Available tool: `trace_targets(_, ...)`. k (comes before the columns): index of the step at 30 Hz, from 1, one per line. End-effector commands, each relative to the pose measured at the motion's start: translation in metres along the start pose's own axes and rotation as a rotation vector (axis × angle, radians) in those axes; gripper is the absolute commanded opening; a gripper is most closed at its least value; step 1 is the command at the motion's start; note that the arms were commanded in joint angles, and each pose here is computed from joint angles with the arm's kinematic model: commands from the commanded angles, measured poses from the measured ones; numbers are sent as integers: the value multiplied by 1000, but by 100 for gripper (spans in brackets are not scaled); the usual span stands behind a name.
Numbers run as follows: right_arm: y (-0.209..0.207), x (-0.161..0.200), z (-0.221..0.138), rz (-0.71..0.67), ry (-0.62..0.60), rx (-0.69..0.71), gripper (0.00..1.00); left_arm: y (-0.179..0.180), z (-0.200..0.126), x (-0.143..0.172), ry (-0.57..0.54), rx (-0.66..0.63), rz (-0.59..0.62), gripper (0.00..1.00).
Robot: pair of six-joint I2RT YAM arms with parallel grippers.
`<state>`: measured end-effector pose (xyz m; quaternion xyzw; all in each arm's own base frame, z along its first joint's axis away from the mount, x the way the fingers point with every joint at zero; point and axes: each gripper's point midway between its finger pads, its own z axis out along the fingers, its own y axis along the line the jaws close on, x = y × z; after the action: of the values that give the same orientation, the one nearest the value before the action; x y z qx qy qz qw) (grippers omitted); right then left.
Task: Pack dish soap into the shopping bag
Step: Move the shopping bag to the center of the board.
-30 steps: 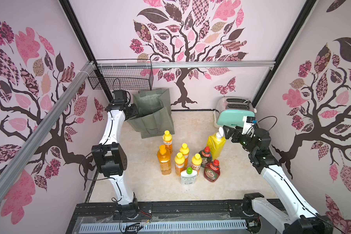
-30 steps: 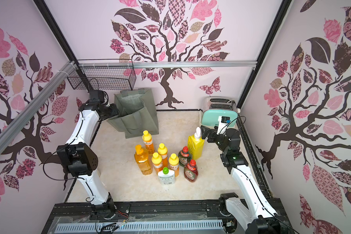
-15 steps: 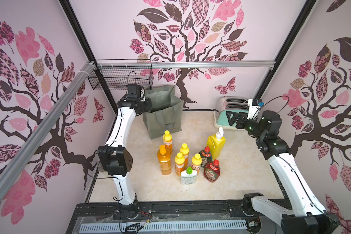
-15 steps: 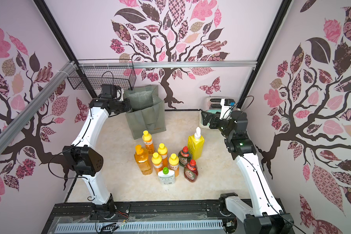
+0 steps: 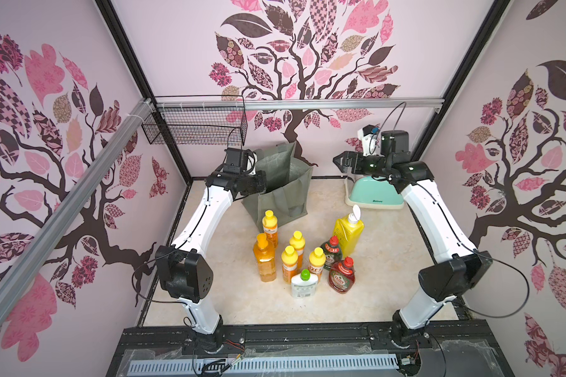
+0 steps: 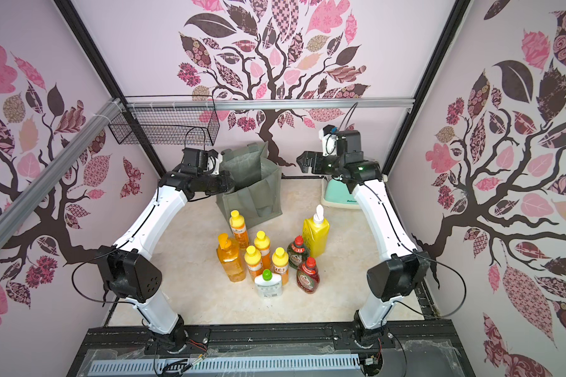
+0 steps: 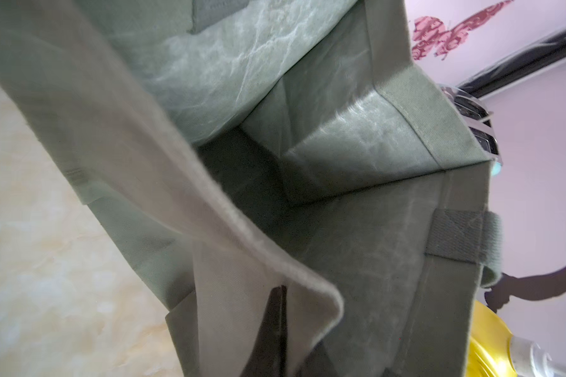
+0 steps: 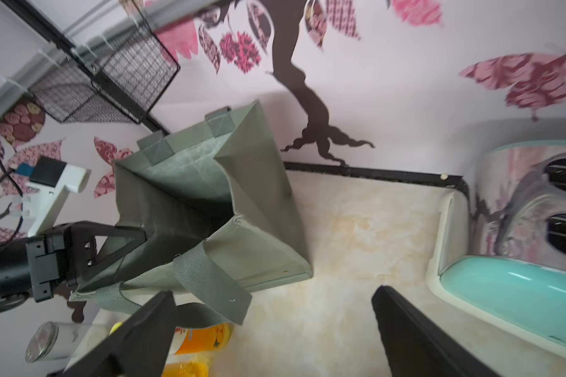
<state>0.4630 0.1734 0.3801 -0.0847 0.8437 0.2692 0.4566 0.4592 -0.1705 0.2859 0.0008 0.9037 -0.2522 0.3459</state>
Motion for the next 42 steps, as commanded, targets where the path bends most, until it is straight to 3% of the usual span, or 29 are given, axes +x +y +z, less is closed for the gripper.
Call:
trace_targets(1, 10, 10, 3, -32, 66, 14, 100, -33, -20, -11, -70, 105, 73, 0)
trace_targets(13, 10, 26, 57, -117, 189, 136, 99, -53, -17, 5, -56, 234, 91, 0)
trace_targets(20, 9, 59, 82, -124, 284, 232, 96, -48, -7, 8, -63, 216, 69, 0)
trace_targets(24, -13, 72, 84, -118, 321, 340, 79, -34, -6, 4, -78, 135, 42, 0)
trace_targets(28, -28, 66, 74, -119, 307, 409, 38, -15, -17, -7, -108, 42, 4, 0)
trace_targets(30, -30, 59, 65, -111, 286, 412, 27, -6, -24, -13, -127, 14, -15, 0)
trace_targets(42, -45, 54, 52, -43, 266, 390, 10, 27, -49, -22, -136, -77, -46, 0)
